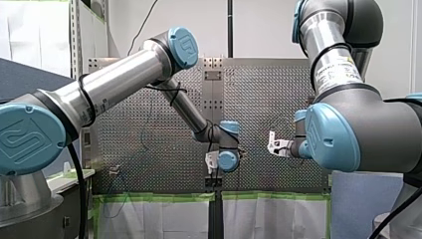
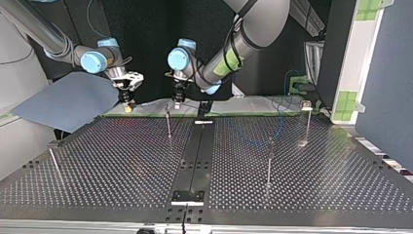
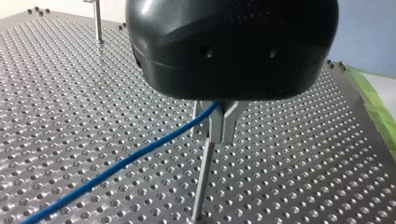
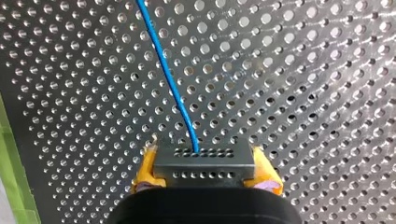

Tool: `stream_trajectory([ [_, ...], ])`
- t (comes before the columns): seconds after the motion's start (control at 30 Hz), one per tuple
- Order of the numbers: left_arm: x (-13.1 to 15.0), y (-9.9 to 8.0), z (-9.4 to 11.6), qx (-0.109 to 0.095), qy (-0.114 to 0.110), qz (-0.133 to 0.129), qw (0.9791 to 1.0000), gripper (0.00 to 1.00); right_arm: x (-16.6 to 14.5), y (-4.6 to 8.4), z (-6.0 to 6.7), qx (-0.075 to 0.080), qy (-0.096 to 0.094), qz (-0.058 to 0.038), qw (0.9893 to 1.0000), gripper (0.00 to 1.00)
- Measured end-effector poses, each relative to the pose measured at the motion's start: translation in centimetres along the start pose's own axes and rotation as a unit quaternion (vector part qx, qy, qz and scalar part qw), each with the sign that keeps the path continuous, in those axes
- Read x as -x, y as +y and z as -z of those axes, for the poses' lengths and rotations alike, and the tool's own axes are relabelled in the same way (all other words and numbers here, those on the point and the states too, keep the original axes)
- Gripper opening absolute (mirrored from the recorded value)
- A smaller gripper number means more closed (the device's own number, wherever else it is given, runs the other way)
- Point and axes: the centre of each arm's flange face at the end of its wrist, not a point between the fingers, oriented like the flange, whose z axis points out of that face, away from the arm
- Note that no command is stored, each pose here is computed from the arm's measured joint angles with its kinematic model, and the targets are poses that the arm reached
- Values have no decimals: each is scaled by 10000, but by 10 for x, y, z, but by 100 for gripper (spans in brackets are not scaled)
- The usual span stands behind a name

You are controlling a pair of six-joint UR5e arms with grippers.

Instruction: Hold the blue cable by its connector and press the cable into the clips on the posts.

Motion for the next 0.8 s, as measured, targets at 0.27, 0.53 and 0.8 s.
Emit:
stream_trajectory([
  [0.27, 3, 0, -3, -6, -16, 27, 10000, 0, -2, 4, -1, 11, 27, -16, 10000, 0],
  [0.53, 4, 2, -12, -68, -27, 86, 9999, 0, -2, 4, -3, -2, 38, 7, 10000, 0],
  [0.8, -10, 4, -25, -55, 134, 36, 9999, 0, -3, 5, -6, -10, 80, 13, 10000, 0],
])
